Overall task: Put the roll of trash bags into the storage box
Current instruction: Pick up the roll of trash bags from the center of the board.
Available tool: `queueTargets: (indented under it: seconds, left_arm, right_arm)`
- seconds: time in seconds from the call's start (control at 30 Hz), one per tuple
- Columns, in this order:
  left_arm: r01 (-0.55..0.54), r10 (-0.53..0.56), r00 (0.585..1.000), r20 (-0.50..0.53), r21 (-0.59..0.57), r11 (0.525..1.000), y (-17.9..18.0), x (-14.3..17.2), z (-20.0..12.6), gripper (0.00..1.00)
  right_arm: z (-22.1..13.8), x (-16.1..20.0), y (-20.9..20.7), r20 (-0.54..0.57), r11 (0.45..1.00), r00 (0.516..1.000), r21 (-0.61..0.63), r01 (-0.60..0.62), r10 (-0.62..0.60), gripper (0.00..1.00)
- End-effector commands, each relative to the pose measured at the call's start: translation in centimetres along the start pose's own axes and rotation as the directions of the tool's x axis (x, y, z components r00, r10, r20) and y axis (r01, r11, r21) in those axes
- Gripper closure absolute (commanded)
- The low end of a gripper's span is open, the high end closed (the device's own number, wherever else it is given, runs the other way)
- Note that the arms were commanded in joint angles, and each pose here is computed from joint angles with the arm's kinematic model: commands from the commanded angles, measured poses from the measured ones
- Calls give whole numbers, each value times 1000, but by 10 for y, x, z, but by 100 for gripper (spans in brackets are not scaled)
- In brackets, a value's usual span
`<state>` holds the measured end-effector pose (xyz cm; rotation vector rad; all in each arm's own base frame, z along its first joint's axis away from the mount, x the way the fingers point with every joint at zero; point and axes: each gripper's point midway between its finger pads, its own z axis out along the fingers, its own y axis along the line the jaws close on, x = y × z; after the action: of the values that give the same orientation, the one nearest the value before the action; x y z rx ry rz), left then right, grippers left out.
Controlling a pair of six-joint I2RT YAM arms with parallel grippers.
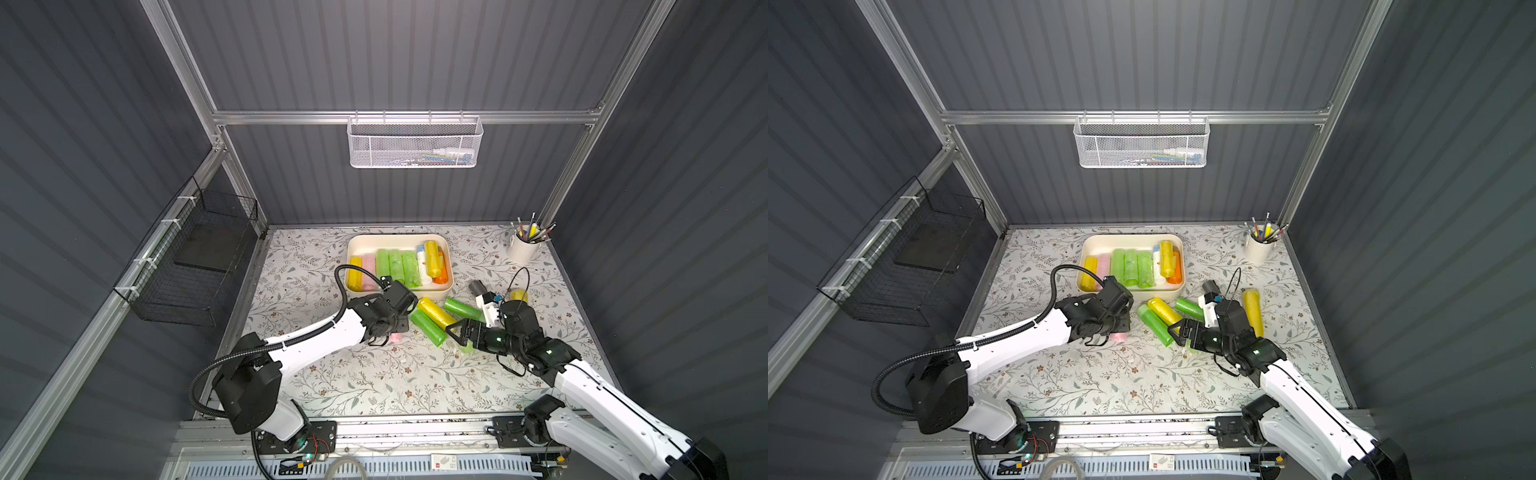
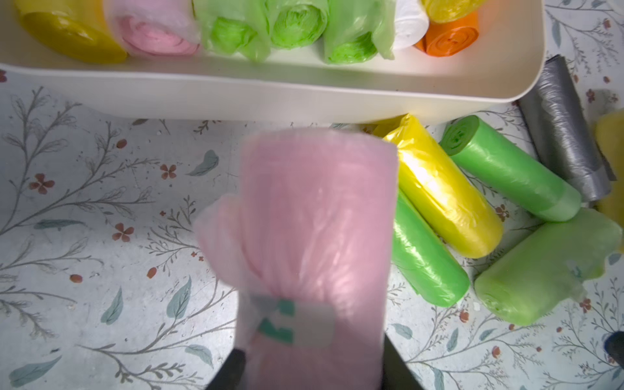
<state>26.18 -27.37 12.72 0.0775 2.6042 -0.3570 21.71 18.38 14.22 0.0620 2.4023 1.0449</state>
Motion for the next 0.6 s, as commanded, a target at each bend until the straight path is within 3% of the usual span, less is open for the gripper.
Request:
queueTargets:
  seconds: [0.0, 0.57]
  left_arm:
    - [-32, 30, 997, 71, 21, 999, -7, -22, -16, 57]
    - [-89, 84, 992, 91, 54, 995, -44, -59, 1, 58]
  right_arm:
    - [-2, -10, 16, 43, 997, 999, -75, -5, 8, 1]
    - [-26, -21, 20, 217, 988, 975, -152, -17, 50, 1]
